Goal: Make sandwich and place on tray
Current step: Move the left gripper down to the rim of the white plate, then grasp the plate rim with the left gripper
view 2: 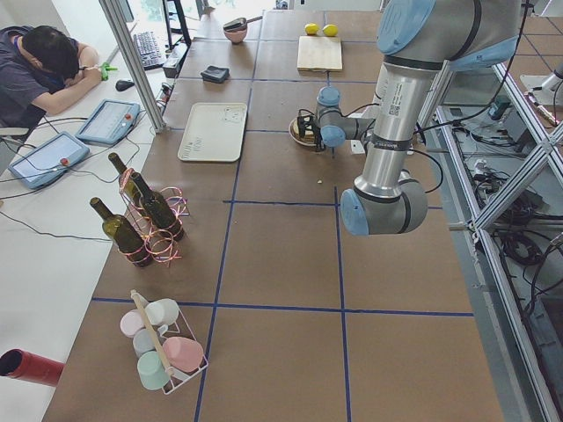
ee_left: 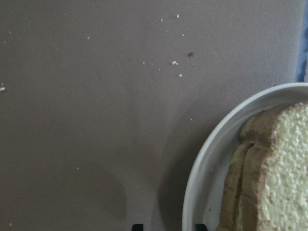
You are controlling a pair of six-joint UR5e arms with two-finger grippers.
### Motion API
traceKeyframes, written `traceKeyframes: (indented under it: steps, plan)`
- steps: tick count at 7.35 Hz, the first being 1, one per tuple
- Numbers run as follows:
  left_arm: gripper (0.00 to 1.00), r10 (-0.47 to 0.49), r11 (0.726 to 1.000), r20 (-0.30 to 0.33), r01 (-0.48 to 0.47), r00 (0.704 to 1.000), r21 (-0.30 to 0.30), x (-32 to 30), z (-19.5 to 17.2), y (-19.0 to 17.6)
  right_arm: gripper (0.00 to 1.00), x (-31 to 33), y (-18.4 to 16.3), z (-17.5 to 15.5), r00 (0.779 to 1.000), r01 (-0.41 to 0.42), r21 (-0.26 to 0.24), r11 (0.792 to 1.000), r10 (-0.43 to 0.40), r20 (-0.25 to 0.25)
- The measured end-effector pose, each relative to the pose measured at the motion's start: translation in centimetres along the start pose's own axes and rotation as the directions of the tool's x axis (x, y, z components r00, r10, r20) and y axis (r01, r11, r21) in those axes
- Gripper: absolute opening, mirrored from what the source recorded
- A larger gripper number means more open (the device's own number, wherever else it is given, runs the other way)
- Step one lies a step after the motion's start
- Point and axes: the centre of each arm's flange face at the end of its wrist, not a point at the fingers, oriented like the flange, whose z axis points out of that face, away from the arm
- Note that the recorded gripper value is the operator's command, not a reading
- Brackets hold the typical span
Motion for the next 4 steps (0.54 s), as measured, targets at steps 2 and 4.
traceKeyframes:
  steps: [2, 4]
  plan:
    - [0.00, 0.003, 1.000, -0.013, -0.003, 1.000, -0.001, 0.35, 0.16, 0.05, 1.00, 0.11, 0.07, 0.14, 1.000, -0.002, -0.003, 1.000, 0.002, 0.000]
    - [0.00, 0.006, 1.000, -0.030, -0.006, 1.000, -0.003, 0.91, -0.49, 0.11, 1.00, 0.21, 0.08, 0.24, 1.000, -0.004, -0.005, 1.000, 0.004, 0.000]
